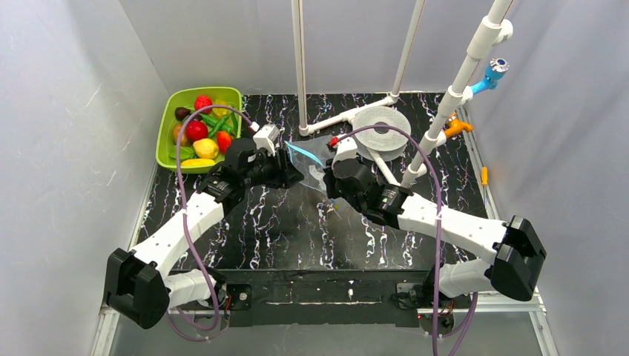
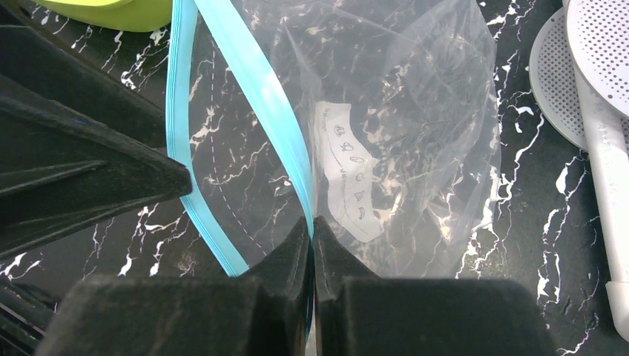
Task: Place the food in the zip-top bag and seal the zipper
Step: Open the zipper of the food storage bag.
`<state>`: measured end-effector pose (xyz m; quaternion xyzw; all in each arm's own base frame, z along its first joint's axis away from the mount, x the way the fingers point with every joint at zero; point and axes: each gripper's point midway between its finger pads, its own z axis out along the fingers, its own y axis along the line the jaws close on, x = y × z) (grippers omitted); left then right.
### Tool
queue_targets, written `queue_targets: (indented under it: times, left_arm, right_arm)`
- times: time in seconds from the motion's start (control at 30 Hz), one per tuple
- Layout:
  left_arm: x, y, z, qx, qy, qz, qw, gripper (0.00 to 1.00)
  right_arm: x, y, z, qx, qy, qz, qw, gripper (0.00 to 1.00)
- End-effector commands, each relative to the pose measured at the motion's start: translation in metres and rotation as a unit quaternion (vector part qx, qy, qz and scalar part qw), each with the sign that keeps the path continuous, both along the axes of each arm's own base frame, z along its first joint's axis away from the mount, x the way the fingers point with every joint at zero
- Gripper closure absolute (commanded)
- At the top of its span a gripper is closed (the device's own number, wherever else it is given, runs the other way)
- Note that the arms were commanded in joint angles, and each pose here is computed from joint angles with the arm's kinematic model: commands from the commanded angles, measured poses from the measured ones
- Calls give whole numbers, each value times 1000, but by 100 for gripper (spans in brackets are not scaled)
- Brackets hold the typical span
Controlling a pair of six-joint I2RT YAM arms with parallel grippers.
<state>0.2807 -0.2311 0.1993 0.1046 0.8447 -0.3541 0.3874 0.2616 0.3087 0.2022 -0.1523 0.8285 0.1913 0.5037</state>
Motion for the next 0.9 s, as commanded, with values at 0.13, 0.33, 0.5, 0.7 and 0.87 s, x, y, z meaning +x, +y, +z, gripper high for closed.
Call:
queue_targets:
  times: [0.13, 0.33, 0.5, 0.7, 0.87]
  left_arm:
    - [-3, -14, 6, -12, 8, -44, 999, 65]
    - [-5, -17, 6, -15, 11, -56, 998, 86]
    - [-5, -16, 8, -14, 5, -53, 998, 100]
    - [-5, -17, 9, -18, 5, -53, 998, 100]
    - [-5, -16, 10, -18, 2, -51, 999, 100]
  right_arm:
    - [1, 8, 38, 27, -31, 5, 999, 90]
    - [0, 6, 38, 16, -36, 6, 999, 80]
    - [9, 0, 41, -32, -57, -7, 998, 64]
    - [20, -2, 46, -124, -92, -26, 988, 58]
    - [24, -3, 45, -177, -100, -39, 978, 63]
